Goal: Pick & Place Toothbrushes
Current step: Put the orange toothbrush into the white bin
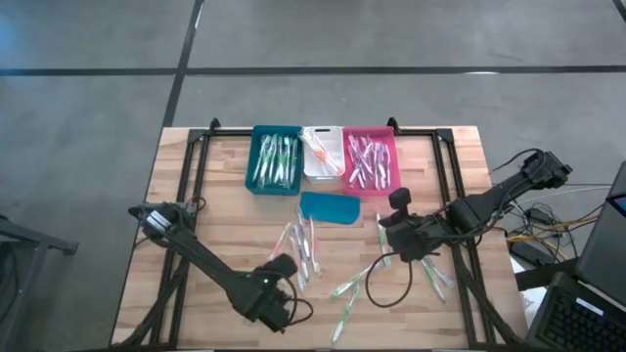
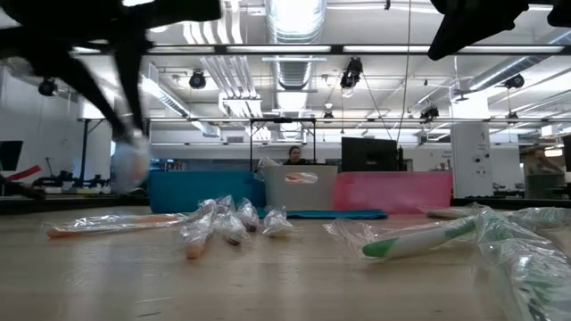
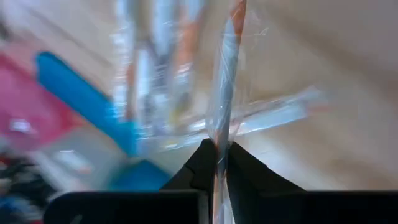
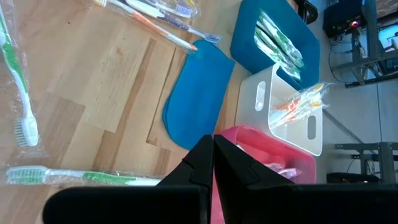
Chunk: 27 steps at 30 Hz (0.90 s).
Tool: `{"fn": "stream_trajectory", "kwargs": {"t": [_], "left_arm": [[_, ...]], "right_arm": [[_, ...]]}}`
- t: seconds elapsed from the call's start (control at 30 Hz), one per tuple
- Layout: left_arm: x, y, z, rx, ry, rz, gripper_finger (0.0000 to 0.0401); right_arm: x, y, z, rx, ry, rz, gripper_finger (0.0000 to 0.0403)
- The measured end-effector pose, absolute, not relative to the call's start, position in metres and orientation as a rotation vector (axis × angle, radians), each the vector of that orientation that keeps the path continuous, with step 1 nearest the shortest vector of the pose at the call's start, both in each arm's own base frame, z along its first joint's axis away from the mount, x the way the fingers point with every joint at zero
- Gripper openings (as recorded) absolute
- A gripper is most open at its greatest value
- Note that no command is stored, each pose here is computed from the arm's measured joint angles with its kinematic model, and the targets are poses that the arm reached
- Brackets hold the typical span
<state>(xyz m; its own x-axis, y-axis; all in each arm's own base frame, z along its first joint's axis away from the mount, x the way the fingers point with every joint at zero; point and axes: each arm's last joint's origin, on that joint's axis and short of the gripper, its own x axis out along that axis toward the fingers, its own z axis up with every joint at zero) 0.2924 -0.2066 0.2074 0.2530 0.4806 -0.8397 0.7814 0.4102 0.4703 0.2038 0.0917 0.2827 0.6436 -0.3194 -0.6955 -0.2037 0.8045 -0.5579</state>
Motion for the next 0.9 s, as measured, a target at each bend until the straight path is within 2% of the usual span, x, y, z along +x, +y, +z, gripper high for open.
{"fn": "stream_trajectory", "kwargs": {"t": [0.13, 0.43, 0.53, 0.77, 0.9], "left_arm": [[0.307, -0.185, 0.209, 1.331, 1.408, -0.276, 0.0028], [0.341, -0.111, 0.23, 1.191, 1.437, -0.157, 0.0021], [0.349, -0.084, 0.246, 1.158, 1.376, -0.123, 0.0023], [0.367, -0.021, 0.283, 0.986, 1.108, -0.217, 0.0024], [0.371, 0.015, 0.295, 0.959, 1.015, -0.192, 0.0025]], "right_arm": [[0.204, 0.092, 0.283, -0.652, 0.886, -0.073, 0.0008], [0.2, 0.089, 0.281, -0.674, 0.921, -0.097, 0.0008], [0.198, 0.088, 0.28, -0.685, 0.942, -0.108, 0.0008], [0.197, 0.087, 0.279, -0.703, 0.953, -0.127, 0.0008], [0.197, 0.086, 0.279, -0.706, 0.957, -0.127, 0.0008]]}}
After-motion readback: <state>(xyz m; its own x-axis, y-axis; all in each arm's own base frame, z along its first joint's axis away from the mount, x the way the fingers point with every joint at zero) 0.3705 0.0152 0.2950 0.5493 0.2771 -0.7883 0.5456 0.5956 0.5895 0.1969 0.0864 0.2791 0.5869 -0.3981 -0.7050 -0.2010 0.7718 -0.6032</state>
